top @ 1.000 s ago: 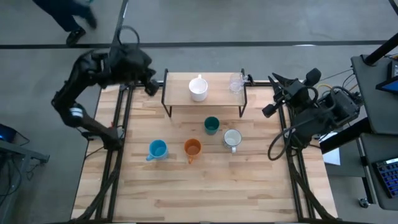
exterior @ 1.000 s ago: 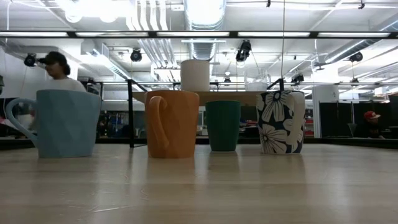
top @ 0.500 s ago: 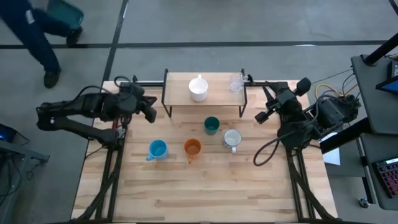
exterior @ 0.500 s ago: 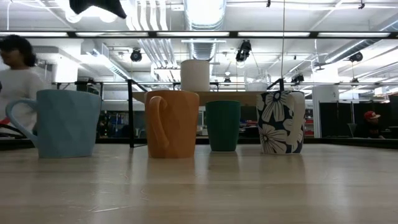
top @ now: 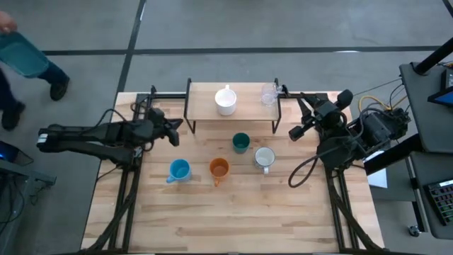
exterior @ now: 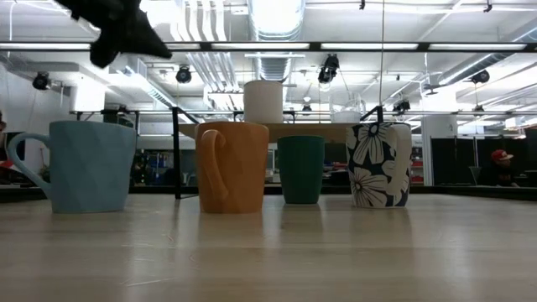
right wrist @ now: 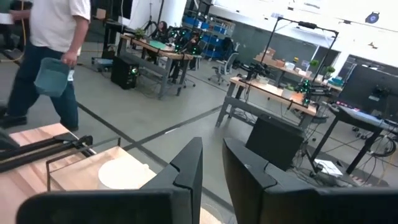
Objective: Stack small to large cups/mugs on shelf
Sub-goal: Put the orange mug on the shelf
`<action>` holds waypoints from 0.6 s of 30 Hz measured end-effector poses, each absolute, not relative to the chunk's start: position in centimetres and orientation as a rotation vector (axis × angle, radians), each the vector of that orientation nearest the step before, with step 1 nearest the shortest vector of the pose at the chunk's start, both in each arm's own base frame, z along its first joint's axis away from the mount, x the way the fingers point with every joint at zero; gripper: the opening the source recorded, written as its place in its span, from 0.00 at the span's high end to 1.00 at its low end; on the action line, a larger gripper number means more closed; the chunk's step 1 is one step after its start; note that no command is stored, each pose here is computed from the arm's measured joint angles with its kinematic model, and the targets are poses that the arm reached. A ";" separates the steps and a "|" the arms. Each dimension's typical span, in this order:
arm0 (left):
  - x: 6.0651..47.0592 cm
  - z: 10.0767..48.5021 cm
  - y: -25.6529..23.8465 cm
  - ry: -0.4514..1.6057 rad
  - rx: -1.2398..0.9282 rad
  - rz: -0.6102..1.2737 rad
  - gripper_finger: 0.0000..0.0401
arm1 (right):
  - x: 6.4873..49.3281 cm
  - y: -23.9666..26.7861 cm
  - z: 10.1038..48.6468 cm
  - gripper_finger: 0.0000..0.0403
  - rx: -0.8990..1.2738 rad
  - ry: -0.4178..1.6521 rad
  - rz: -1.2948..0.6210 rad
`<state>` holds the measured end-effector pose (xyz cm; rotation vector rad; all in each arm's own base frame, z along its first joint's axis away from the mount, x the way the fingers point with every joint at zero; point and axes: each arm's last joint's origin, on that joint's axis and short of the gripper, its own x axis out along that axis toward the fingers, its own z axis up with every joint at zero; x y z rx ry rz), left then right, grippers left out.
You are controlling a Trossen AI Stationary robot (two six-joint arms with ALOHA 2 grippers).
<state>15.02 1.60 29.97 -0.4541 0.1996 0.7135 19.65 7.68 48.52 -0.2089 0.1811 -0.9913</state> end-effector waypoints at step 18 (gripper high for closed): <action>17.1 26.5 1.1 0.358 -0.334 0.524 1.00 | 21.2 7.1 46.4 0.86 -0.092 0.320 -0.876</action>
